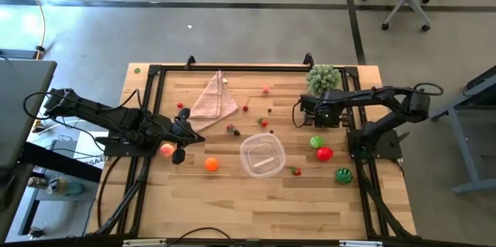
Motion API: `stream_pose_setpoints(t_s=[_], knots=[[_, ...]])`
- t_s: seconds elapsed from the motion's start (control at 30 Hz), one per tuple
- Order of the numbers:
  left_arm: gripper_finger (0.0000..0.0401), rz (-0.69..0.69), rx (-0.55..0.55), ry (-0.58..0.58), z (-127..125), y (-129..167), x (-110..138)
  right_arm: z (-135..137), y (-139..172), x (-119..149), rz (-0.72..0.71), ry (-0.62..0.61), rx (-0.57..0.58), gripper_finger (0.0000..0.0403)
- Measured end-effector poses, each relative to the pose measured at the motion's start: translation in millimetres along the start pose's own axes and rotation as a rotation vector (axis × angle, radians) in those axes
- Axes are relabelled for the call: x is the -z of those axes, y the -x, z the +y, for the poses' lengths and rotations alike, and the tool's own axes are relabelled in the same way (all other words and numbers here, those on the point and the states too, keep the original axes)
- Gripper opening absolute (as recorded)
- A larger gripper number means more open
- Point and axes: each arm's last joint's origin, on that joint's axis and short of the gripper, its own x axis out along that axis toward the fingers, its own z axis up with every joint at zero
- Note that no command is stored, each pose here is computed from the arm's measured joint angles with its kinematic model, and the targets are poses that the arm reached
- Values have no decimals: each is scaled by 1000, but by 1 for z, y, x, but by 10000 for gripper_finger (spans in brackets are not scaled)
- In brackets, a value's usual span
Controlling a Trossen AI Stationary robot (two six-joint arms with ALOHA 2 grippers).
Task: Pick and placing Produce into tupperware
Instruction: Put the right cherry into the transparent bin
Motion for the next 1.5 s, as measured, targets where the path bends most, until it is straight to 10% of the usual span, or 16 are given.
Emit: stream_pose_setpoints(t_s=[1.5], knots=[[1, 0, 0, 0, 0, 0, 0, 11, 4, -3, -24, 127, -139, 84]])
